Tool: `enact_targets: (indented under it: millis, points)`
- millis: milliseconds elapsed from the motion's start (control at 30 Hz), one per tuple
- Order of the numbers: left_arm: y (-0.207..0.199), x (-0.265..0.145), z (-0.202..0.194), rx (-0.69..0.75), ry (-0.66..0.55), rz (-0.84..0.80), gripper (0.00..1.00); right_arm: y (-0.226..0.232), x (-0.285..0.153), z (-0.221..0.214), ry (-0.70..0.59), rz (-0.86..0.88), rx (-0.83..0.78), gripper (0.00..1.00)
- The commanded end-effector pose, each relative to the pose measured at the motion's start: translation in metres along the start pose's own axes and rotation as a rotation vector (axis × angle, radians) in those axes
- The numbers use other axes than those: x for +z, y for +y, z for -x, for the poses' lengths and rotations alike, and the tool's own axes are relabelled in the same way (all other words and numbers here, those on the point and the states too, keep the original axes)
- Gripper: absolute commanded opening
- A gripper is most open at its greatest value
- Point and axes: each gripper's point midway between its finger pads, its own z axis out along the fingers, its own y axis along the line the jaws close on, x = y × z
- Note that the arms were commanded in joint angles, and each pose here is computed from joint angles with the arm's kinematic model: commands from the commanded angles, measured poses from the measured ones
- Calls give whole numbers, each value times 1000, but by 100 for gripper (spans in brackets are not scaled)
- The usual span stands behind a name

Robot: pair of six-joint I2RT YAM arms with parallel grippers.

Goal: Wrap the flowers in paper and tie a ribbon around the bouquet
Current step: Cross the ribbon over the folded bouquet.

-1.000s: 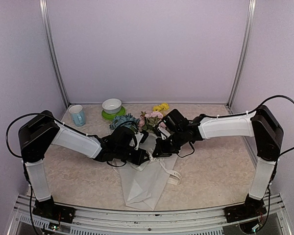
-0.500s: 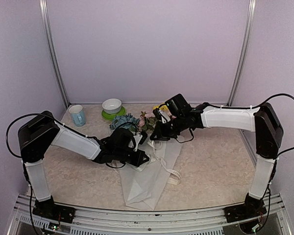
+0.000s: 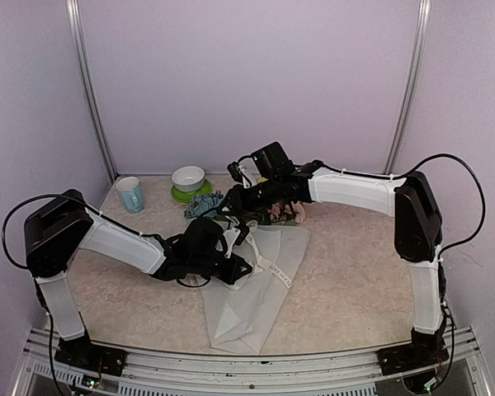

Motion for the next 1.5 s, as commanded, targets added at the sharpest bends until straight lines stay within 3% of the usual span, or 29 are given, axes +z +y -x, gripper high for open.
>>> enact_targets:
  millis: [0,167,300,400,533,667,867,1000,1133,1233,1267,1467]
  points:
    - [-7,-7,13,36,-48,-7,0,8,-20,9,-15,-24,-21,43]
    - [-9,-6,15,43,-47,-8,0,9,-53,22,-36,-48,-47,74]
    - [-9,-6,16,44,-47,-7,0,-5,-75,10,-12,-140,-56,78]
    - [-8,-7,18,53,-51,2,0,-22,-86,-16,6,-180,-29,68]
    - [-6,-6,18,60,-43,12,0,-44,-75,-68,80,-147,58,42]
    - [-7,-6,19,65,-43,10,0,-49,-52,-106,167,-114,59,41]
    - [-6,-9,21,63,-48,20,0,-52,-30,-116,200,-98,23,47]
    - [-7,-17,24,77,-68,26,0,-72,-18,-123,214,-154,21,30]
    - [-7,-20,26,98,-67,34,0,-82,-13,-130,231,-174,18,27]
    - [-12,-27,37,121,-89,24,0,-80,-12,-133,234,-155,16,3]
    - [-16,-32,46,139,-108,19,0,-79,-12,-136,237,-143,16,0]
    - [-44,-78,130,386,-280,62,0,-64,-9,-148,233,-8,4,0]
